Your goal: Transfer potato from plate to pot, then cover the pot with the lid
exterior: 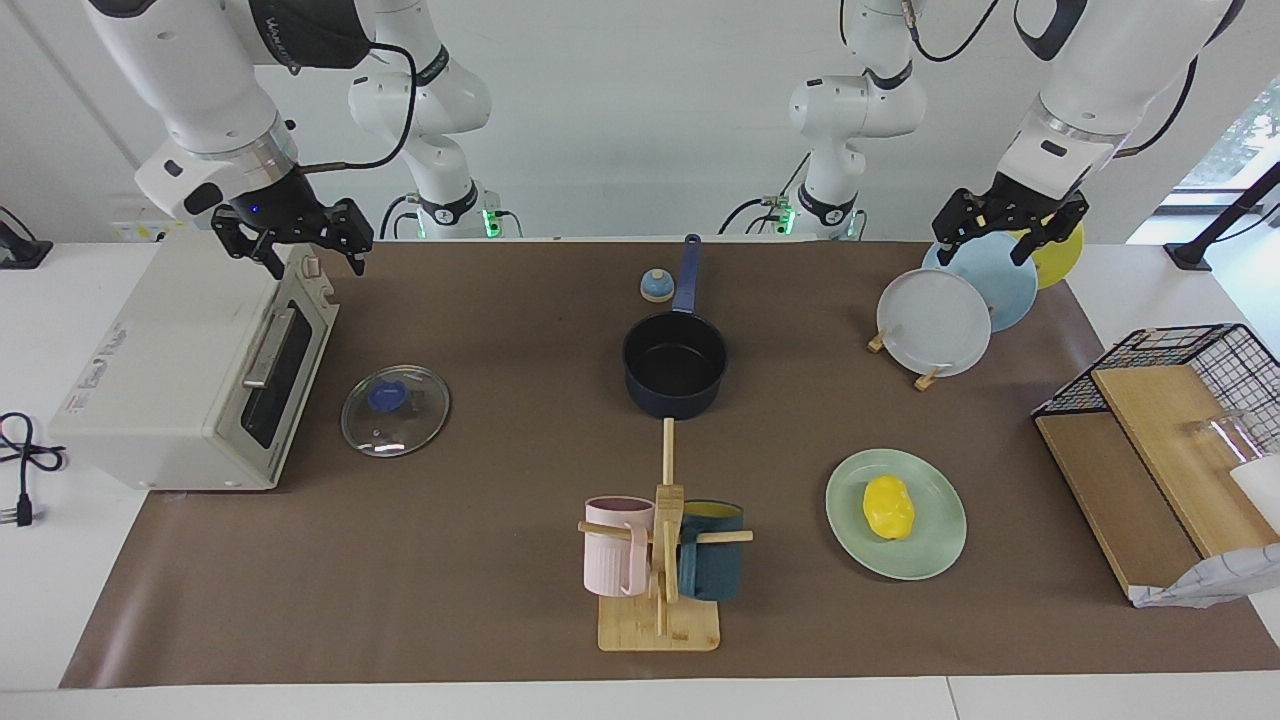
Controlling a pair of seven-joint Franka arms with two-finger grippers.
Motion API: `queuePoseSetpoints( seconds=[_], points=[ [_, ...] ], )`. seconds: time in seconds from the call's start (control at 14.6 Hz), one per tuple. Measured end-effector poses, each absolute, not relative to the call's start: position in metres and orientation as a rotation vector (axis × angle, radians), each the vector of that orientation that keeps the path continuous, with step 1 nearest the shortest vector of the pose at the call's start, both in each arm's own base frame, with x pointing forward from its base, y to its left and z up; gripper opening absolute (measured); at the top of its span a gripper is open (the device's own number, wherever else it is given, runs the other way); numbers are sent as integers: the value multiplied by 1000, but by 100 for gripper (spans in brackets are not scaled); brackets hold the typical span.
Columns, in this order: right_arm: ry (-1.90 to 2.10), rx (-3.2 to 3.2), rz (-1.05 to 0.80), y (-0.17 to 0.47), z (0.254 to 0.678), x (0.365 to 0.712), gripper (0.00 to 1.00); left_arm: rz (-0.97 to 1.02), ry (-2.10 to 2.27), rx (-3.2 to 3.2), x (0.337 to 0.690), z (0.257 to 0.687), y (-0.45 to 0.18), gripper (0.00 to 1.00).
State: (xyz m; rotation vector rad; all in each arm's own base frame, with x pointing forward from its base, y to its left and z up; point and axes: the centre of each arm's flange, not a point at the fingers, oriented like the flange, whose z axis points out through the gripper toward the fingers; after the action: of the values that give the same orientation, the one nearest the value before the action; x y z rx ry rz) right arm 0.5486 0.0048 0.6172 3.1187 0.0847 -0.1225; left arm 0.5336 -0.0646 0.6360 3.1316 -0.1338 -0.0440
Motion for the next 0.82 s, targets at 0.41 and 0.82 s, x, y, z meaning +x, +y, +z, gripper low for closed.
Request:
queuePoseSetpoints(
  seconds=[0.41,0.82],
  points=[
    [93,3118,-122,8,617,549,100,-39,-134,3129,534,636,-65,100],
    [92,3118,-122,7,617,549,100,28,-140,3122,550,623,-70,100]
  ],
)
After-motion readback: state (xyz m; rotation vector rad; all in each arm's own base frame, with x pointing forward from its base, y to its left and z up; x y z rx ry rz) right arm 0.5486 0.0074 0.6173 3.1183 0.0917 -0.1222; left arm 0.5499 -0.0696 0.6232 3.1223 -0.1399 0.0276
